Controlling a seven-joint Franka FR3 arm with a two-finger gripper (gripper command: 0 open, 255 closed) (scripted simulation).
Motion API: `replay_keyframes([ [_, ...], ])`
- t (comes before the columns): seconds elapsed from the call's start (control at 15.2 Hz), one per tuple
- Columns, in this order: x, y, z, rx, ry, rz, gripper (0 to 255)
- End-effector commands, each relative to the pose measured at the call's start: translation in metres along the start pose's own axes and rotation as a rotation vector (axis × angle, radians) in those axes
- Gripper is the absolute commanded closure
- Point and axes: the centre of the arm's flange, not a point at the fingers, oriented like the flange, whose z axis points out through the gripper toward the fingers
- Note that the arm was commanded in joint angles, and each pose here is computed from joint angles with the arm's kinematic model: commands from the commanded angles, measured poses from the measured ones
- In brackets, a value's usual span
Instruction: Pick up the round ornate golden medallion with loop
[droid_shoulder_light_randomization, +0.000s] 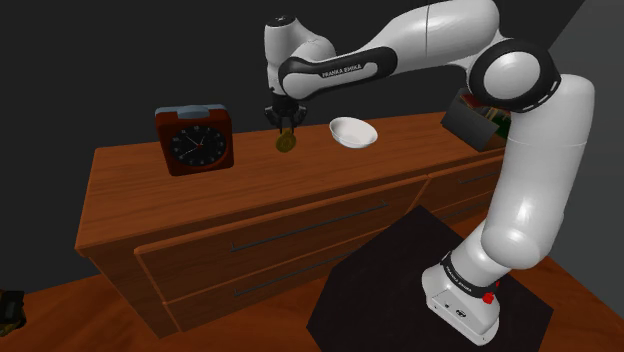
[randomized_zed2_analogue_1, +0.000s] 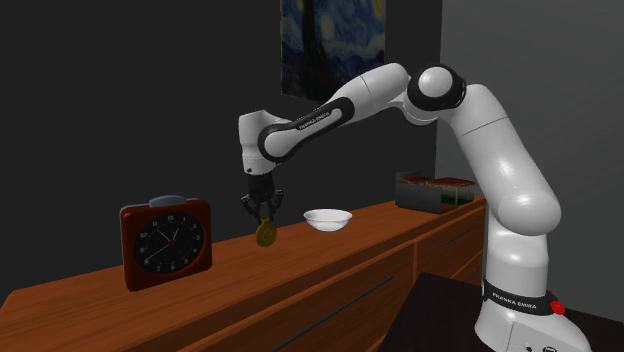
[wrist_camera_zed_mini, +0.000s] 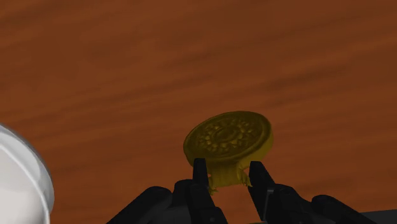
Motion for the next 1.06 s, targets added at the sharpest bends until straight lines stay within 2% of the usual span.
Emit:
replay_keyframes([
  [0.0, 0.001, 0.001, -0.008, 0.0, 0.0, 0.0, 255],
  [0.86, 0.015, 0.011, -0.074, 0.0, 0.0, 0.0, 255],
  [0.99, 0.015, 0.011, -0.075, 0.0, 0.0, 0.0, 255],
])
